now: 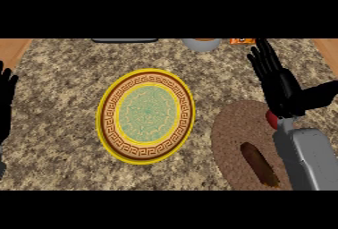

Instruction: Pick the tomato from the placemat and place it in the plate

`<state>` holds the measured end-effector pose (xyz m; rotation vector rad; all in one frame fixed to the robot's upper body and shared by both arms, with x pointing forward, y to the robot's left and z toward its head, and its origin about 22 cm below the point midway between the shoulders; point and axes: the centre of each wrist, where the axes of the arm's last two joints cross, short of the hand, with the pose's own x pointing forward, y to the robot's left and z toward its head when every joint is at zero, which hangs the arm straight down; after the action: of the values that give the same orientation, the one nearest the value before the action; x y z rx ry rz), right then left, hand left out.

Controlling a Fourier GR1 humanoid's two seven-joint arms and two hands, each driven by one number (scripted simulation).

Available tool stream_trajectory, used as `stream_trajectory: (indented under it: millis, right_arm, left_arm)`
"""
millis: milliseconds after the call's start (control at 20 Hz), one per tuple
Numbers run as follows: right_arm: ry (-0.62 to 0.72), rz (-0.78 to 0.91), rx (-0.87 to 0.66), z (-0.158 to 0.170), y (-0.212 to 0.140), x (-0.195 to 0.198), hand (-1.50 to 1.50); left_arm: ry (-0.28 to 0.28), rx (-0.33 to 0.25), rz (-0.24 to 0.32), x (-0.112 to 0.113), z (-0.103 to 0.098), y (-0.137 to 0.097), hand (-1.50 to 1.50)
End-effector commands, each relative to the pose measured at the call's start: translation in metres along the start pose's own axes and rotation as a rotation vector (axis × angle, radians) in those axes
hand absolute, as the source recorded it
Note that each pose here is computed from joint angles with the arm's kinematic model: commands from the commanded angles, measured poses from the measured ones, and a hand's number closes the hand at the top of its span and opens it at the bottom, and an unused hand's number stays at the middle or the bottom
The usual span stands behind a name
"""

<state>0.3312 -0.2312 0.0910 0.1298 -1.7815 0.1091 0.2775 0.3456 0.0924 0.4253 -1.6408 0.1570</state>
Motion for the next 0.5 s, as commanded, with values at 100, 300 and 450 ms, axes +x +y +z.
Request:
stream_trajectory:
  millis: [100, 300, 450]
  right_arm:
    - [-0.078, -0.035, 0.497, 0.001, 0.043, 0.006, 1.50]
    - [-0.186, 0.589, 0.679, -0.012, 0.030, 0.071, 1.50]
    - [-0.125, 0.661, 0.826, 0.028, 0.034, 0.014, 1.50]
  left_arm:
    - [-0.110, -0.181, -0.008, 0.015, 0.006, -0.028, 0.00]
    - [-0.100, -0.274, -0.045, 0.015, 0.006, -0.031, 0.00]
    - [-0.128, -0.363, -0.016, 0.017, 0.010, -0.046, 0.00]
